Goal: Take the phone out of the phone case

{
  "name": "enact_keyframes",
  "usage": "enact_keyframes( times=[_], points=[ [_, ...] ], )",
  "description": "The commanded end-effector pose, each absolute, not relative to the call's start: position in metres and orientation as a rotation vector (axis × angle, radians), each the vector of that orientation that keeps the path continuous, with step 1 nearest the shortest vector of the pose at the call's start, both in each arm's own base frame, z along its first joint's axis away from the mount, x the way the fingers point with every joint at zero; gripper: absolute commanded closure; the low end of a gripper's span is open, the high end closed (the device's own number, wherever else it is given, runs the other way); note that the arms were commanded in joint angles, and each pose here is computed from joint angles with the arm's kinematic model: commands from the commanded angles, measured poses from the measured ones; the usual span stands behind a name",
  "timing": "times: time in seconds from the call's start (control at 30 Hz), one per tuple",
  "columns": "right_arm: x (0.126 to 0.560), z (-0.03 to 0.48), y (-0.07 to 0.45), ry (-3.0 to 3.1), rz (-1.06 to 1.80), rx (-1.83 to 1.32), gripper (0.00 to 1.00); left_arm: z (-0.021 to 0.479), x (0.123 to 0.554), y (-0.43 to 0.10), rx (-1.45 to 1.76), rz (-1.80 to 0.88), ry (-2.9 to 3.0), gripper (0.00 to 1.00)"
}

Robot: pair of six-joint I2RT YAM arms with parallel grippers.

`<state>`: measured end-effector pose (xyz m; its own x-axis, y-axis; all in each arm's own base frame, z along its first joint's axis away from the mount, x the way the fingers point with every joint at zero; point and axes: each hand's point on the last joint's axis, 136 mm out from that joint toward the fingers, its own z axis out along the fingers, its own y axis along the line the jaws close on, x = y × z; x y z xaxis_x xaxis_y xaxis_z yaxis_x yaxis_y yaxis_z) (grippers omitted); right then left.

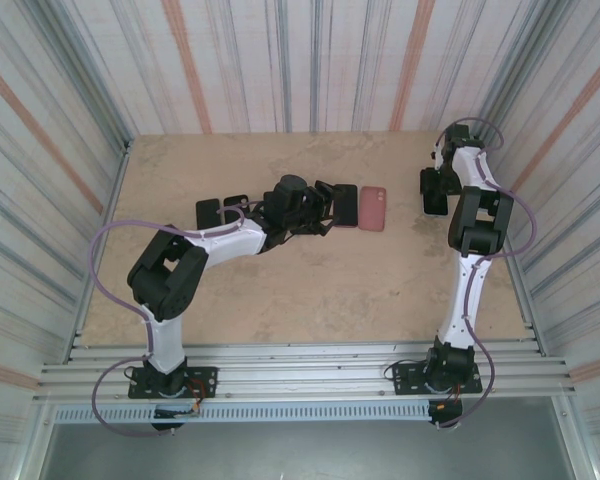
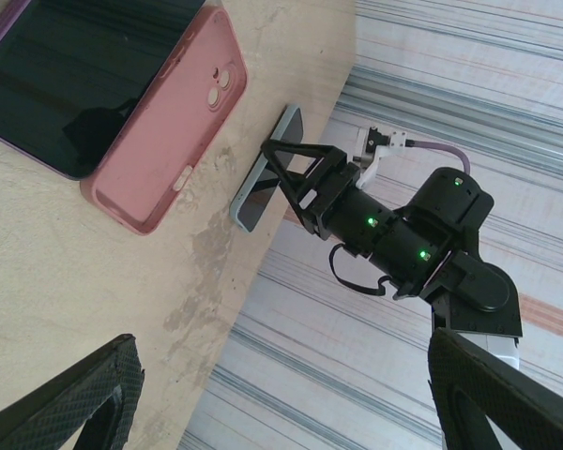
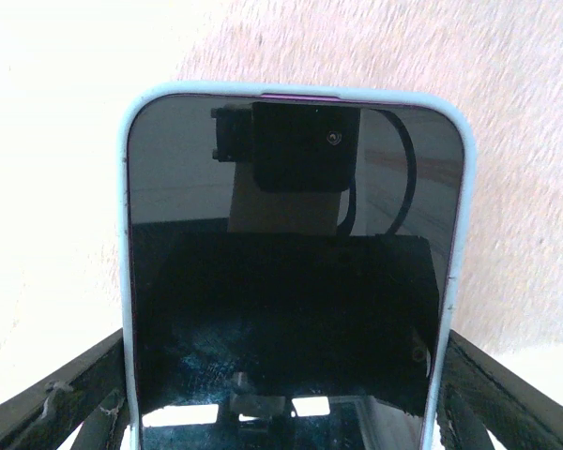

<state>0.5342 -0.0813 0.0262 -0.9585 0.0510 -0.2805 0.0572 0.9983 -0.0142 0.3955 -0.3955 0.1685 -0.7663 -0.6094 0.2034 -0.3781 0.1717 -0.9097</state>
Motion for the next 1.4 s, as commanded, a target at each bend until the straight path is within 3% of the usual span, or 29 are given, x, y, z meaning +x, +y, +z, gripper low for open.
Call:
enact_keyframes(
  times=[0.0,0.57,1.1,1.37],
  points=[
    [0.526,0.059,-0.071,2.813,0.025,0.056,0.43,0.179,0.397,-0.402,-0.928,-1.681,2.222,0.18],
    [0.477,0.101,-0.024,2.642,0.281,-0.070,0.48,0.179,0.400,-0.409,-0.855,-1.657,2.252,0.18],
    [0.419,0.168,0.093,2.328,0.702,-0.359,0.51,0.207,0.405,-0.409,-0.159,-1.241,2.384,0.22],
    [0.391,0.192,0.146,2.247,0.810,-0.514,0.51,0.228,0.407,-0.408,0.009,-1.158,2.351,0.28]
  ],
)
